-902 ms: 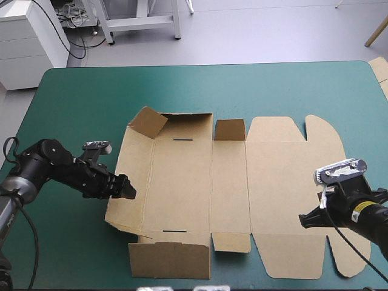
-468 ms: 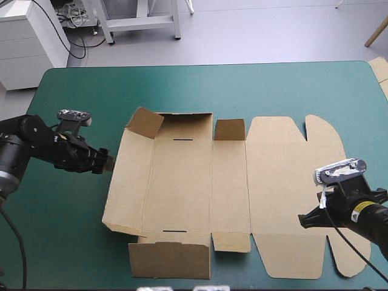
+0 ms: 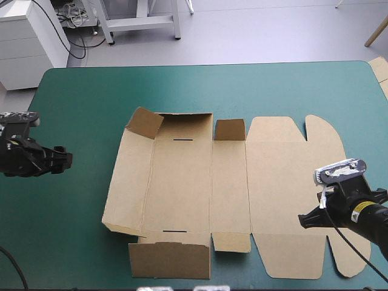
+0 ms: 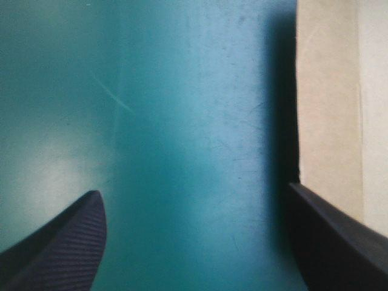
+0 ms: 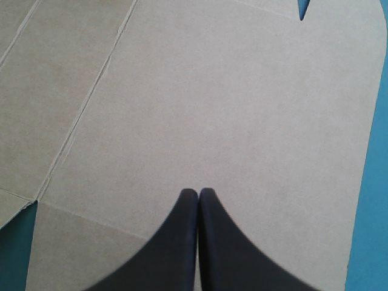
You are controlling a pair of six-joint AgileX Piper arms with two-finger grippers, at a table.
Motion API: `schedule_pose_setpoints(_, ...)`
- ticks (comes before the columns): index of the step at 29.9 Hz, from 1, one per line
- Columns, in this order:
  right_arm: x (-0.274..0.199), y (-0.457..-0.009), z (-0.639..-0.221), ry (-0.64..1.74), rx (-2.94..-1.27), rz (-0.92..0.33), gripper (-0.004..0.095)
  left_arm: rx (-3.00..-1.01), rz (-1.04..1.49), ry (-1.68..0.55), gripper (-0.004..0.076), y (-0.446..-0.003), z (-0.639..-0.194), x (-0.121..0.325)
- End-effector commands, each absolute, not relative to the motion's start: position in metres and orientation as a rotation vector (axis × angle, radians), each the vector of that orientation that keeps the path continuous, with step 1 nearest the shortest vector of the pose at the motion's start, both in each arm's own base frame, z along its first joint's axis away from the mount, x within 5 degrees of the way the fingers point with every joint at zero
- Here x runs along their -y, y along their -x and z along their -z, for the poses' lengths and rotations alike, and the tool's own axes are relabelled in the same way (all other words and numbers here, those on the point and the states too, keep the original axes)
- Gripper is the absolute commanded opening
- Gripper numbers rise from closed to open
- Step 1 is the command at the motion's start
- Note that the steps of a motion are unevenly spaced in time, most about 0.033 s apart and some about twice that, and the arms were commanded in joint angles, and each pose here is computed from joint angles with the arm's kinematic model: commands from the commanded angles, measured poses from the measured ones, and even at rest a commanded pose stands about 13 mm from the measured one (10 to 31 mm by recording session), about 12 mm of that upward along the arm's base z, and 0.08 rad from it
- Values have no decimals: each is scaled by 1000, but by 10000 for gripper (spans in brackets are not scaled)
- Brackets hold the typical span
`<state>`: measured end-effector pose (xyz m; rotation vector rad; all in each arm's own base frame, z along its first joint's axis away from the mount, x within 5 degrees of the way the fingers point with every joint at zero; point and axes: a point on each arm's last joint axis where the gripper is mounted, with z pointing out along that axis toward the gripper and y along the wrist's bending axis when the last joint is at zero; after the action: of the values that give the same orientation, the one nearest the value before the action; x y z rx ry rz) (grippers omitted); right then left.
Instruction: Fold the box
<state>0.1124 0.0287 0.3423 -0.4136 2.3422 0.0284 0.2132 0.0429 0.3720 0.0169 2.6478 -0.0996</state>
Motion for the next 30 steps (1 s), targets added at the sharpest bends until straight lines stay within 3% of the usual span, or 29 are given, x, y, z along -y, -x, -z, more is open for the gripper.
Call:
schedule_pose_setpoints(1,-28,-115,-352,399,-2272,-23,-20,-2601,122,46,573,-202,-386,-55)
schedule_pose_setpoints(8,-28,-115,-352,398,-2273,-26,-20,-2619,236,77,573,-202,-367,-63)
schedule_pose_setpoints(20,-28,-115,-353,399,-2265,-26,-20,-2788,495,135,573,-213,-285,-62)
schedule_pose_setpoints(30,-28,-115,-353,397,-2268,-27,-20,-2683,818,70,573,-223,-244,-46)
